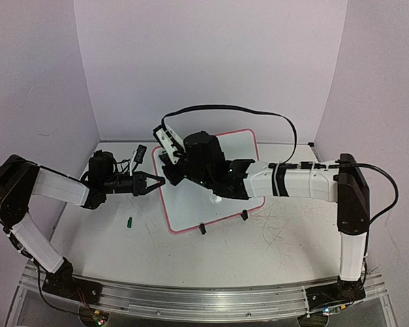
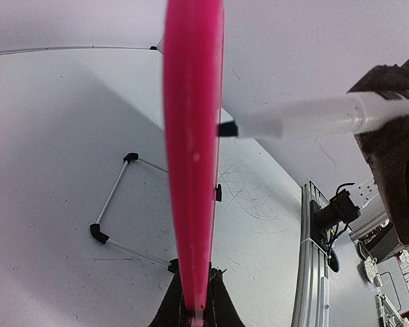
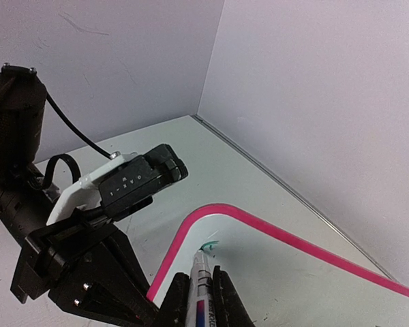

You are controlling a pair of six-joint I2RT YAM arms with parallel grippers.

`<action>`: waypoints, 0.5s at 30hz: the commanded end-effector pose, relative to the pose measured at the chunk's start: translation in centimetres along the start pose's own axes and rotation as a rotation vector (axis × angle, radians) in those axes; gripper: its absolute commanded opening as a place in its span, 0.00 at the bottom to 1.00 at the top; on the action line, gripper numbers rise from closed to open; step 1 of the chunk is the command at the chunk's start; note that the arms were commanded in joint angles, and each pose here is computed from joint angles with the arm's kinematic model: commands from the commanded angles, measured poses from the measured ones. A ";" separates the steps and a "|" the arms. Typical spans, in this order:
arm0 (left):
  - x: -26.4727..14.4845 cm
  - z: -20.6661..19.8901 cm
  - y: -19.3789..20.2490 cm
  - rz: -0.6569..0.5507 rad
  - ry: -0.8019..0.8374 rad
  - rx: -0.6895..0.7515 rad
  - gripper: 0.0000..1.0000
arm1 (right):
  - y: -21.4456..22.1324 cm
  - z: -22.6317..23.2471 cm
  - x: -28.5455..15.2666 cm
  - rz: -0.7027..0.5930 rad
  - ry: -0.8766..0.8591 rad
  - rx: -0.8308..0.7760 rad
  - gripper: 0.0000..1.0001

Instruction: Write a sentence on the whiteboard

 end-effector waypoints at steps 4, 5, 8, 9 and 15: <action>0.2 0.0 -1.5 -0.019 -0.030 0.085 0.00 | 0.4 -0.6 -0.7 0.022 0.026 0.010 0.00; 0.2 0.0 -1.5 -0.019 -0.030 0.085 0.00 | 0.4 -0.7 -0.8 0.022 0.032 0.011 0.00; 0.2 0.0 -1.5 -0.019 -0.031 0.085 0.00 | 0.3 -1.1 -1.0 0.021 0.055 0.014 0.00; 0.2 0.0 -1.5 -0.019 -0.031 0.084 0.00 | 0.3 -1.2 -1.1 0.021 0.063 0.014 0.00; 0.2 0.1 -1.5 -0.018 -0.030 0.085 0.00 | 0.3 -2.1 -1.7 0.013 0.116 0.012 0.00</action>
Point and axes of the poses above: each gripper's point midway between its finger pads, its own x axis out along the fingers, its own z axis along the line the jaws close on, y = z × x, the point moved 3 cm from there along -x, back along the fingers, and after that the axes turned 11 degrees about x, right-handed, at the moved point
